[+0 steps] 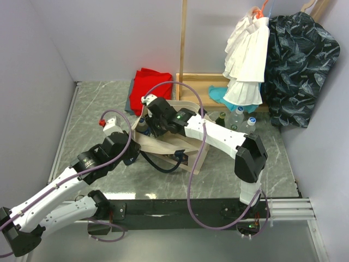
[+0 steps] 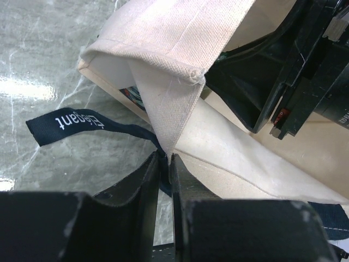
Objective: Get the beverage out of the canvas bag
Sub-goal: Take out the drink from the canvas bag.
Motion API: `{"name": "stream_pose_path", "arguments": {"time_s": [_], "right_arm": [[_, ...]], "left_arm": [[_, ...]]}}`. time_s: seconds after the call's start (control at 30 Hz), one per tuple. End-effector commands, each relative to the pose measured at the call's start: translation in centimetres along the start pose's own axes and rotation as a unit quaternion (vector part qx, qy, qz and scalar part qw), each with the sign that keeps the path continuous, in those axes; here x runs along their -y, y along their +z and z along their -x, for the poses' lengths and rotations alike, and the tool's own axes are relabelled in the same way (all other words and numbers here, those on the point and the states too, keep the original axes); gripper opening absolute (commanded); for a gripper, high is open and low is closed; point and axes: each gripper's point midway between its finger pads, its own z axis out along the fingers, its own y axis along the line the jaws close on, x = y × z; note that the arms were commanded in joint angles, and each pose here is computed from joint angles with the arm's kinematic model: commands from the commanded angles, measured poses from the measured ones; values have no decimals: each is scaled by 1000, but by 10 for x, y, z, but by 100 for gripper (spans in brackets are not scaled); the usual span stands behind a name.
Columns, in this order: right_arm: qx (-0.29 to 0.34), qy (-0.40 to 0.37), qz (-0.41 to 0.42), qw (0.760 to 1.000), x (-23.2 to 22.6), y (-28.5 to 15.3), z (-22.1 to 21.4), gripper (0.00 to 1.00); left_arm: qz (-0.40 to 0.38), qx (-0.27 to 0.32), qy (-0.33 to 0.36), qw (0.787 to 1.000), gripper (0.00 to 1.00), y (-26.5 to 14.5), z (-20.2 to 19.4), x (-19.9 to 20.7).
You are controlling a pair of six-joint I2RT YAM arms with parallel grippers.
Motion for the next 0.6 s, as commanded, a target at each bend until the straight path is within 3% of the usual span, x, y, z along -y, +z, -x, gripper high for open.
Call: {"name": "stream_pose_path", "arguments": {"time_s": [0.0, 0.13, 0.2, 0.27, 0.3, 0.37, 0.4, 0.57], "right_arm": [[-4, -1, 5, 1000, -3, 11, 0, 40], [-9, 0, 5, 1000, -2, 15, -3, 44], [-9, 1, 4, 1000, -2, 15, -2, 31], [-8, 0, 9, 1000, -4, 16, -2, 29], [-9, -1, 9, 1000, -4, 15, -2, 20], [-8, 1, 5, 1000, -2, 15, -1, 18], [-9, 0, 7, 1000, -2, 15, -1, 3], [5, 3, -3, 1000, 2, 7, 7, 0]], "left_arm": [[15, -2, 11, 1000, 19, -1, -3, -8], [17, -4, 14, 1000, 19, 0, -3, -8], [16, -3, 16, 1000, 19, 0, -2, -7], [17, -3, 15, 1000, 19, 0, -2, -7], [17, -4, 16, 1000, 19, 0, -2, -7], [17, -4, 16, 1000, 19, 1, -3, -7], [16, -4, 14, 1000, 19, 0, -2, -6], [14, -2, 15, 1000, 20, 1, -2, -5]]}}
